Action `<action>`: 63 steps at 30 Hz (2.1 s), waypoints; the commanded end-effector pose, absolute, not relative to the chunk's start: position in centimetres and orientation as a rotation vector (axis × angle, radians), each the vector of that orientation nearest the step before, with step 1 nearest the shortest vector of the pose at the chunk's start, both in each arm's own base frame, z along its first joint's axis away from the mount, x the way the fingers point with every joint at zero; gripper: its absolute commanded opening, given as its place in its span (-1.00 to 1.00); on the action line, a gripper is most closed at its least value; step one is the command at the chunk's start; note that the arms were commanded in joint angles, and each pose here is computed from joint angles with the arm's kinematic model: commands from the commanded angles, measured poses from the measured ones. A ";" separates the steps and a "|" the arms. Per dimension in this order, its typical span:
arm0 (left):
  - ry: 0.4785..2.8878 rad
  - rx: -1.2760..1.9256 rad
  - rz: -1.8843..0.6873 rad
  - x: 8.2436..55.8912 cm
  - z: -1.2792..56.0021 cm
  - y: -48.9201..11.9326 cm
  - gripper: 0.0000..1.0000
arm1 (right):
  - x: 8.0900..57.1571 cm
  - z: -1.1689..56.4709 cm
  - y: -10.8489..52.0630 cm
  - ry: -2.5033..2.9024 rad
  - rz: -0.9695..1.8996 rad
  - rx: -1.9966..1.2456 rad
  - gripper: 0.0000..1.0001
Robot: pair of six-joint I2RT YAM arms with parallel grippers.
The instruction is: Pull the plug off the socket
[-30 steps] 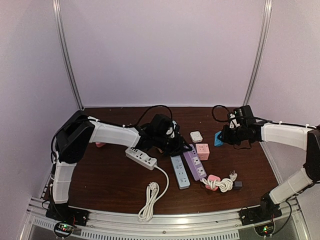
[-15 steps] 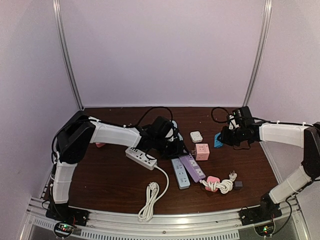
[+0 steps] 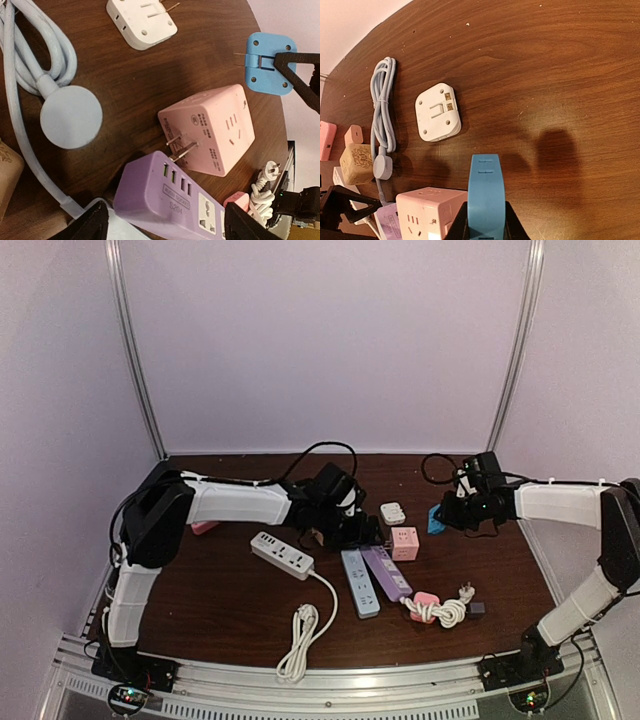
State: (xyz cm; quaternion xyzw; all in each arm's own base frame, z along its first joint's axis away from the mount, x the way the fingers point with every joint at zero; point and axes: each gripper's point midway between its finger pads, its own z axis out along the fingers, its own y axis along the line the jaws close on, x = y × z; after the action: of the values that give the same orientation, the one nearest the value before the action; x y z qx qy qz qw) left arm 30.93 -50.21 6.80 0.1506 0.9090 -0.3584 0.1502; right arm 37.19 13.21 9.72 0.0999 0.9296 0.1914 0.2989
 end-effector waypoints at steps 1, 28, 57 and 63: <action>2.648 0.491 -0.934 30.8 5.7 -49.5 0.63 | 38.8 11.0 12.8 2.413 0.503 0.271 -0.97; 2.622 0.526 -1.108 28.4 7.5 -53.5 0.16 | 40.9 8.2 11.3 2.430 0.523 0.342 -0.98; 2.469 0.547 -1.049 29.8 15.2 -50.2 -0.06 | 38.9 4.1 6.5 2.495 0.449 0.507 -0.02; 2.445 0.525 -1.042 30.3 16.3 -48.7 -0.05 | 38.7 4.2 5.7 2.500 0.390 0.523 0.39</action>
State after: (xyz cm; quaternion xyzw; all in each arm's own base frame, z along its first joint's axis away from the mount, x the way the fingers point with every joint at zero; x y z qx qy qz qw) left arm 29.42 -49.94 14.39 0.1903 0.8897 -0.3711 0.1856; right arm 38.89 6.76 3.63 0.1861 0.9312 0.1682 0.2643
